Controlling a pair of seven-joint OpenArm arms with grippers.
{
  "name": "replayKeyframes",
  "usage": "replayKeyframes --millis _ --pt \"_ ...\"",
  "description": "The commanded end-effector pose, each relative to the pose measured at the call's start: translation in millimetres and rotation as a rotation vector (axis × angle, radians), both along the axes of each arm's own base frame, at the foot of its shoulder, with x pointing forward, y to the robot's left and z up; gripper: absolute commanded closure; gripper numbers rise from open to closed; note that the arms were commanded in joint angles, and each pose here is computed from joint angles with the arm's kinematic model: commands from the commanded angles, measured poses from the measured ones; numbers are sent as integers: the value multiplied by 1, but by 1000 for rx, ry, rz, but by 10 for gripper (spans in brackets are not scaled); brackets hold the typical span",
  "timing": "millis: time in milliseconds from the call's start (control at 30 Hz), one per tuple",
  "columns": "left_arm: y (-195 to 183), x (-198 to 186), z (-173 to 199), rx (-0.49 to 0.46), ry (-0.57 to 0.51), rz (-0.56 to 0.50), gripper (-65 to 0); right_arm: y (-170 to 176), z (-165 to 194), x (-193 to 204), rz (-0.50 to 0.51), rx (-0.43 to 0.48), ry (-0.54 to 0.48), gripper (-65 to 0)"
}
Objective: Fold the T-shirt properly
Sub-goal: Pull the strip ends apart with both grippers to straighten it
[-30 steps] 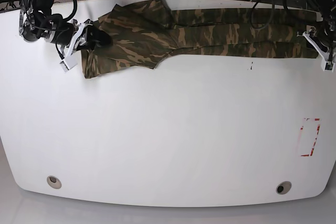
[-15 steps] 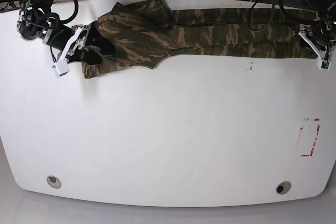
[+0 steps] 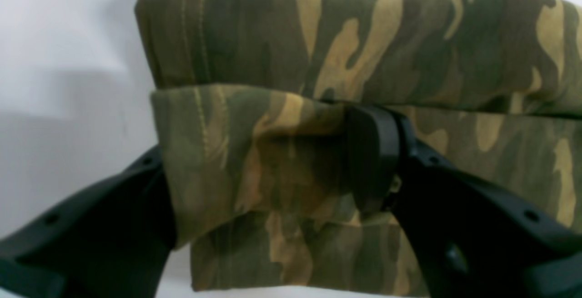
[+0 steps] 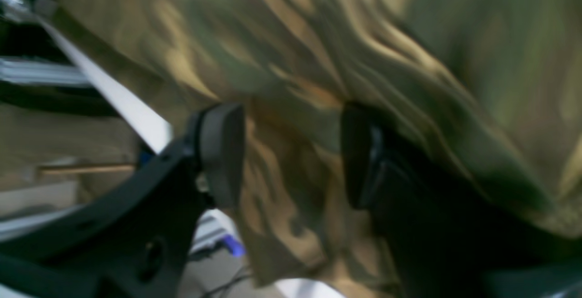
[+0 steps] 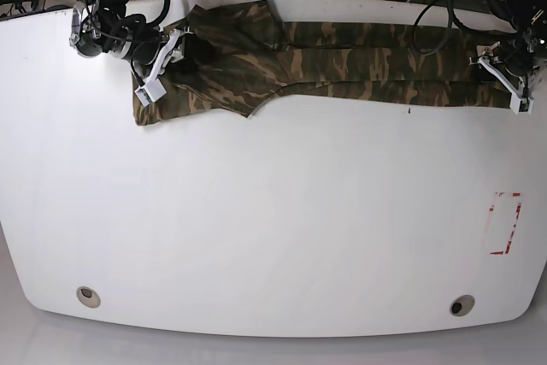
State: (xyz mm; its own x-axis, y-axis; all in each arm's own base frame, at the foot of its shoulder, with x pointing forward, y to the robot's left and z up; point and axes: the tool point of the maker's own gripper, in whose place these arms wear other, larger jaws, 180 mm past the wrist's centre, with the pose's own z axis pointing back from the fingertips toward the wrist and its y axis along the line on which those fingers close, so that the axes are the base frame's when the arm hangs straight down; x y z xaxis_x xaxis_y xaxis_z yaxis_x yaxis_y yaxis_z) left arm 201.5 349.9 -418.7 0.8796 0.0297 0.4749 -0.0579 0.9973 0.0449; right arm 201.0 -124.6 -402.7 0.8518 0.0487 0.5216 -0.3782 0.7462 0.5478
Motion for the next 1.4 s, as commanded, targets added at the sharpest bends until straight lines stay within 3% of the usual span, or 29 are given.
replayKeyframes --millis 0,233,433,600,733,933,1367 --pt "-2 -11 -11 -5 76 2 -376 -14 4 19 -16 -64 -54 -306" --pt "-37 14 -16 -53 49 -65 -376 -94 -16 43 -188 -244 -14 -306" --pt "-53 46 -5 -77 -16 -91 -379 -116 -13 60 -208 -281 -14 -301" --pt "-56 55 4 -133 -28 -62 -382 -120 -4 64 -200 -306 -45 -301" --pt "-37 56 20 -177 -70 -11 -385 -118 3 67 -191 -316 -68 -301" --pt "-26 61 37 -207 -136 -15 -385 -116 3 67 -190 -313 -71 -301" --pt "19 29 42 -125 -97 35 -385 -116 0 62 -188 -313 -60 -300"
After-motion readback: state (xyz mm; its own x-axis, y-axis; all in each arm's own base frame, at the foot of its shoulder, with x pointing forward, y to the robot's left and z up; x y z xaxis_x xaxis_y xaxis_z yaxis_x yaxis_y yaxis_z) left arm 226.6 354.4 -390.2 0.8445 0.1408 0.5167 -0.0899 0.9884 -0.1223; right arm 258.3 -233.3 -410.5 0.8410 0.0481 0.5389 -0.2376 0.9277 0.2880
